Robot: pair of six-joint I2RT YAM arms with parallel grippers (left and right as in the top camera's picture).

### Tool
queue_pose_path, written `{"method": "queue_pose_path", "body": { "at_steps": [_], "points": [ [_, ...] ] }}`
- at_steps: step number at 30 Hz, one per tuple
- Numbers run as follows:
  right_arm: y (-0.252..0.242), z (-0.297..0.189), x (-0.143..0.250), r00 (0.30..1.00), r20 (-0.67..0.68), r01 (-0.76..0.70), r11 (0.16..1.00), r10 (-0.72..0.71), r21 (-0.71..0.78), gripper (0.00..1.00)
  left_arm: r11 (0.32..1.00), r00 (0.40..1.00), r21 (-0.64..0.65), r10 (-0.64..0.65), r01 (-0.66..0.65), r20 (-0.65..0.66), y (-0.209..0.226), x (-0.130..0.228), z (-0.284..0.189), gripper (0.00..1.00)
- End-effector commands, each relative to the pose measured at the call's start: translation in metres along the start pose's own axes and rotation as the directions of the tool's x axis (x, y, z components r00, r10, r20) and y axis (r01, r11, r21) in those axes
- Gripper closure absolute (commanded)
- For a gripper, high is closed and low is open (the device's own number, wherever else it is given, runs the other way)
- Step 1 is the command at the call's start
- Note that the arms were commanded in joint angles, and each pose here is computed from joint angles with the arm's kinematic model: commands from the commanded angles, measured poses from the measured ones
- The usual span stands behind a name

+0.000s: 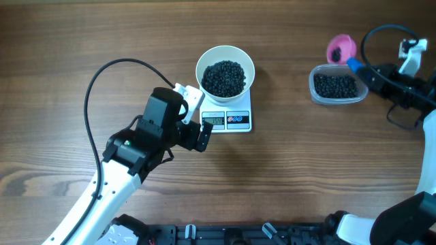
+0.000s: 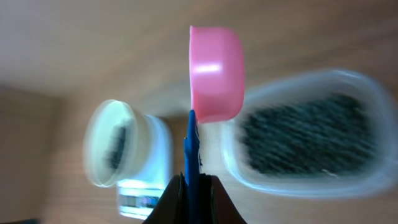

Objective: Scoop item into bowl and weigh 150g on scale

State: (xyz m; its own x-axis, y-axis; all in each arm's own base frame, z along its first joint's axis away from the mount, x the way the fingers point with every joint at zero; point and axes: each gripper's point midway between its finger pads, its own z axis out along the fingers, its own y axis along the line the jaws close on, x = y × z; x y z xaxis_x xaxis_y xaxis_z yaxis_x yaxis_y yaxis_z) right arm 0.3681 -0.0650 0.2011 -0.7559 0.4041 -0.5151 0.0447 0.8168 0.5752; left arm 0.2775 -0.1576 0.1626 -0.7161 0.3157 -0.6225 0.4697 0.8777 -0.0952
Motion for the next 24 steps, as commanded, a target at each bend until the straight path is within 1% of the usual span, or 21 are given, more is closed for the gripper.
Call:
{"method": "queue_pose_path", "body": {
  "at_steps": [1,3,6,10,13,14,16,20,22,24],
  "points": [
    [-0.053,-0.016,0.003,0.994,-0.044,0.114,0.937,-0.105,0.331,0.96,1.0,1.0,0.012,0.021,-0.021,0.013,-0.002,-0.002,-0.003,0.0],
    [-0.062,-0.02,0.008,0.984,-0.092,0.178,0.908,-0.155,0.38,0.96,1.0,1.0,0.012,0.021,-0.021,0.013,-0.002,-0.002,-0.003,0.0],
    [-0.067,-0.02,0.009,0.97,-0.131,0.24,0.879,-0.204,0.413,0.96,1.0,1.0,0.012,0.021,-0.021,0.013,-0.002,-0.002,-0.003,0.0],
    [-0.061,-0.013,0.012,0.936,-0.203,0.349,0.83,-0.287,0.435,0.96,1.0,1.0,0.012,0.021,-0.021,0.013,-0.002,-0.002,-0.003,0.0],
    [-0.055,-0.006,0.015,0.894,-0.272,0.446,0.771,-0.356,0.455,0.96,1.0,1.0,0.012,0.021,-0.021,0.013,-0.002,-0.002,-0.003,0.0],
    [-0.054,-0.004,0.015,0.884,-0.29,0.466,0.747,-0.367,0.474,0.96,1.0,1.0,0.012,0.021,-0.021,0.013,-0.002,-0.002,-0.003,0.0],
    [-0.05,-0.001,0.014,0.872,-0.303,0.488,0.728,-0.384,0.482,0.96,1.0,1.0,0.012,0.021,-0.021,0.013,-0.002,-0.002,-0.003,0.0],
    [-0.038,0.007,0.018,0.83,-0.342,0.557,0.696,-0.441,0.453,0.96,1.0,1.0,0.012,0.021,-0.021,0.013,-0.002,-0.002,-0.003,0.0],
    [-0.037,0.008,0.018,0.807,-0.37,0.59,0.659,-0.461,0.466,0.96,1.0,1.0,0.012,0.021,-0.021,0.013,-0.002,-0.002,-0.003,0.0],
    [-0.039,0.005,0.016,0.79,-0.403,0.613,0.601,-0.463,0.512,0.96,1.0,1.0,0.012,0.021,-0.021,0.013,-0.002,-0.002,-0.003,0.0]
  ]
}}
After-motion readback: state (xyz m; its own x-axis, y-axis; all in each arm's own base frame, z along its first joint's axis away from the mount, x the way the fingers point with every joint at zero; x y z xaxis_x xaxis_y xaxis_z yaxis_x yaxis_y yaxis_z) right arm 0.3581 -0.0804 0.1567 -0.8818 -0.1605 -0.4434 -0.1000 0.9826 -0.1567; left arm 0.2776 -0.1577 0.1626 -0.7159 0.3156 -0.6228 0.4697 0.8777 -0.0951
